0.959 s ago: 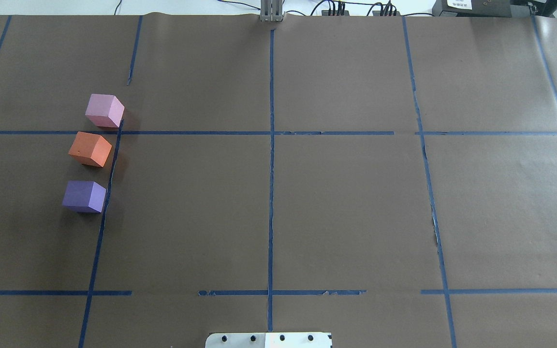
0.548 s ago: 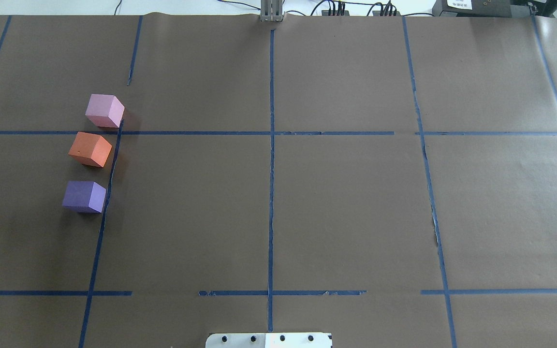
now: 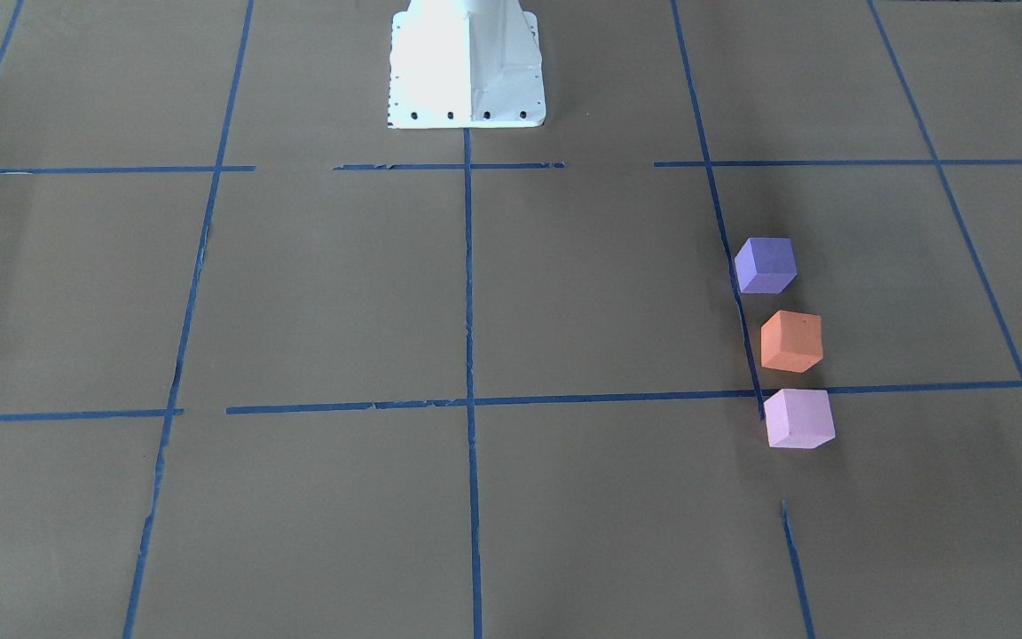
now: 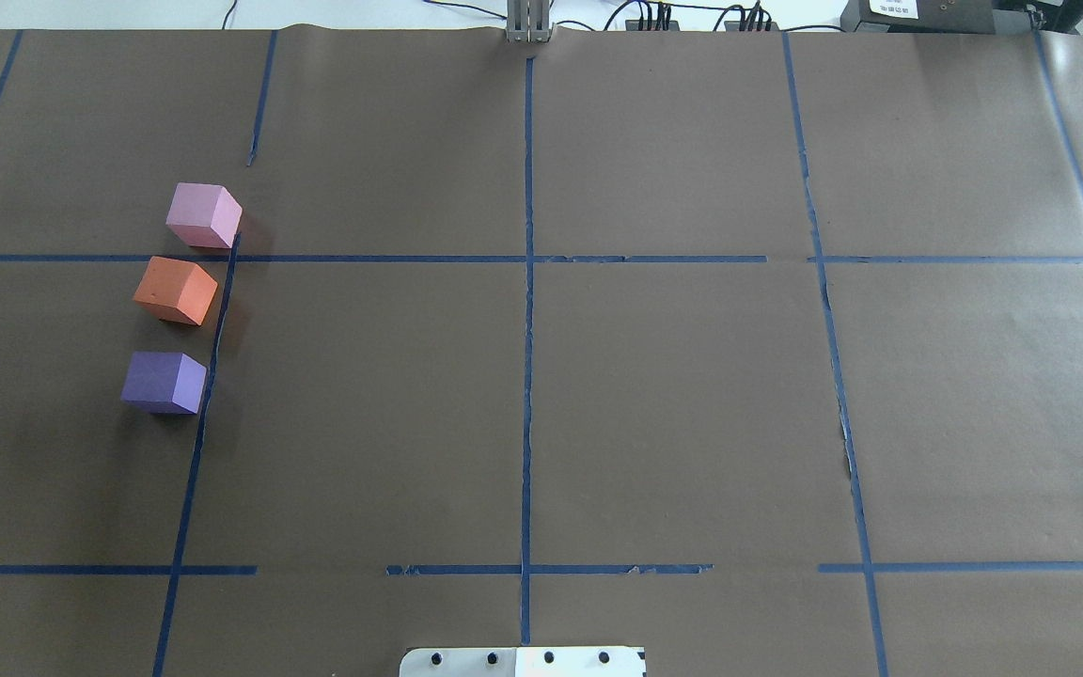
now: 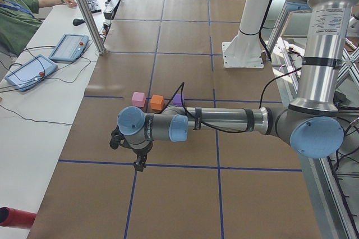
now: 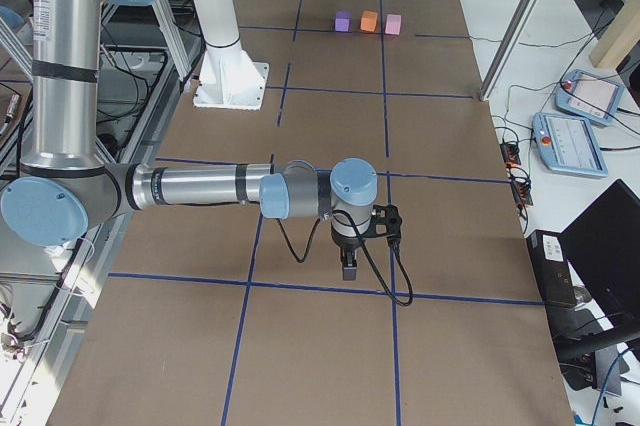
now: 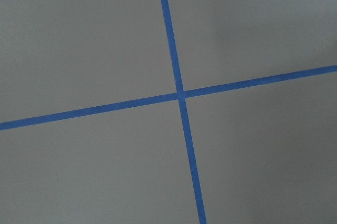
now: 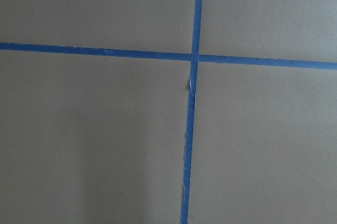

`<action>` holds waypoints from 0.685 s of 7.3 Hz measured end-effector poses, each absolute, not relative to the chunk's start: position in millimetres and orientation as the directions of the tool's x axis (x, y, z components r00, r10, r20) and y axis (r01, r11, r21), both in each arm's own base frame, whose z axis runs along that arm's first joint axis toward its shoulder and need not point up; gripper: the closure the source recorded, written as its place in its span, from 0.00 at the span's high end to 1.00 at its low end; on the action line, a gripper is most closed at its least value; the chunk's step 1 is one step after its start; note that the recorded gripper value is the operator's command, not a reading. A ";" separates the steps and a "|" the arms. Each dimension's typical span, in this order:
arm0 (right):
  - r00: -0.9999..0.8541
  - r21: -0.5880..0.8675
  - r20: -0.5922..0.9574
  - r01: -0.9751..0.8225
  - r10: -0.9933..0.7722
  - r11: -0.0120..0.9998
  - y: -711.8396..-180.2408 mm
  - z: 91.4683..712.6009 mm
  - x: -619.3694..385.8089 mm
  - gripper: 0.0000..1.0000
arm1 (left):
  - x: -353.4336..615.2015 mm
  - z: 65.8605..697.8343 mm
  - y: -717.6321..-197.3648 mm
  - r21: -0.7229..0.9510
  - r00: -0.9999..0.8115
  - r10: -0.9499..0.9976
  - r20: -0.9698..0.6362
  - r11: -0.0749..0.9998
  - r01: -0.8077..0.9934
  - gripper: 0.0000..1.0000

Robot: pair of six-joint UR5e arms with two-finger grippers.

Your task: Arrange blocks in a line

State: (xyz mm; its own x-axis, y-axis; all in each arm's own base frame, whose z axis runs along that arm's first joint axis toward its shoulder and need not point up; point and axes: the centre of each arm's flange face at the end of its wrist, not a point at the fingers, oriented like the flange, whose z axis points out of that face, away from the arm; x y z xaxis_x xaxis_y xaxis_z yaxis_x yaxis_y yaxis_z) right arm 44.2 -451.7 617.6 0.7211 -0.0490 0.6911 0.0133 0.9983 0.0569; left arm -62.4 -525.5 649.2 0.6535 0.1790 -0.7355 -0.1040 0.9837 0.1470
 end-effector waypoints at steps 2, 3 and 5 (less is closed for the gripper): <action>0.721 0.057 0.691 0.013 -0.049 0.998 -451.7 617.6 44.2 1.00 | -62.4 647.9 -526.0 0.149 0.654 0.181 -0.735 0.983 -0.104 1.00; 0.721 0.057 0.691 0.013 -0.049 0.998 -451.7 617.7 44.2 1.00 | -62.3 647.4 -526.3 0.150 0.654 0.181 -0.735 0.983 -0.104 1.00; 0.721 0.057 0.691 0.013 -0.049 0.998 -451.7 617.7 44.2 1.00 | -62.1 647.3 -526.6 0.151 0.653 0.182 -0.735 0.983 -0.104 1.00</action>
State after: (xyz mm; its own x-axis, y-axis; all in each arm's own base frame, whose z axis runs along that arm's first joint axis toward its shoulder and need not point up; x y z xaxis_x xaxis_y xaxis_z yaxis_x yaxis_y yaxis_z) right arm 44.2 -451.7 617.7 0.7211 -0.0488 0.6911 0.0133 0.9983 0.0566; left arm -62.1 -526.6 647.3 0.6534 0.1819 -0.7348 -0.1043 0.9831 0.1506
